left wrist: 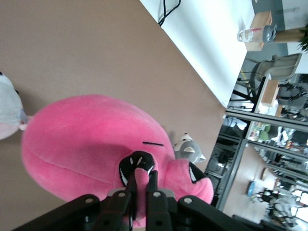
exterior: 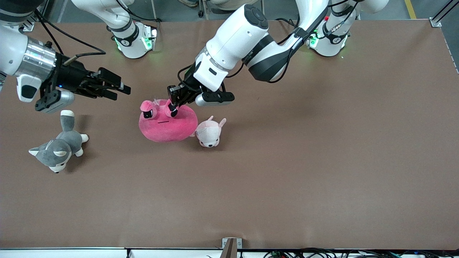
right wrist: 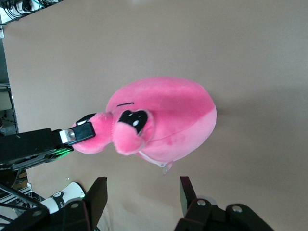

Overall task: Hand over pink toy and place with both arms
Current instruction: 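Grasp the pink plush with the right gripper beside the left gripper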

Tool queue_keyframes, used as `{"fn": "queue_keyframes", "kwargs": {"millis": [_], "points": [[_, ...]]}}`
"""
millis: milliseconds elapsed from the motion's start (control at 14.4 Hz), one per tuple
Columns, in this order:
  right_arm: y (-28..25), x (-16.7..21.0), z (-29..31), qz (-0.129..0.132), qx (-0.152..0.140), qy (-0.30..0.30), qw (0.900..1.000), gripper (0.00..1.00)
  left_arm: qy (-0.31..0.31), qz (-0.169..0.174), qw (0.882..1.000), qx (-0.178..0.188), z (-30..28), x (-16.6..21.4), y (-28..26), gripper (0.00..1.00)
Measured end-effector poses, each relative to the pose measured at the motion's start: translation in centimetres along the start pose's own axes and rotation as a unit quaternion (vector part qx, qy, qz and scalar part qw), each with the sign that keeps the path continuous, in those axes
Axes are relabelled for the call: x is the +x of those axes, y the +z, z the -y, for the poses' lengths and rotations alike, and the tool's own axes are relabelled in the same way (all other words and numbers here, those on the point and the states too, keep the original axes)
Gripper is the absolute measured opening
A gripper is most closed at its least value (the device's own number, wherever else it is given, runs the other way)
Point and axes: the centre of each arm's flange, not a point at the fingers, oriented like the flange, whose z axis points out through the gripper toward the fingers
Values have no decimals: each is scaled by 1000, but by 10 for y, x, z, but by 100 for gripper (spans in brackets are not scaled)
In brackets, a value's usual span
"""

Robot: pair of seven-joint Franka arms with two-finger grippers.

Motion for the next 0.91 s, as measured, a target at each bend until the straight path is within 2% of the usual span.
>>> {"fn": "queue_keyframes", "kwargs": {"millis": [557, 905], "points": [[35, 20, -6, 10, -3, 25, 1000, 69, -13, 15, 1000, -8, -3, -14, 3, 10], [44, 19, 3, 17, -5, 36, 999, 70, -11, 20, 1000, -6, -2, -22, 6, 10]]}}
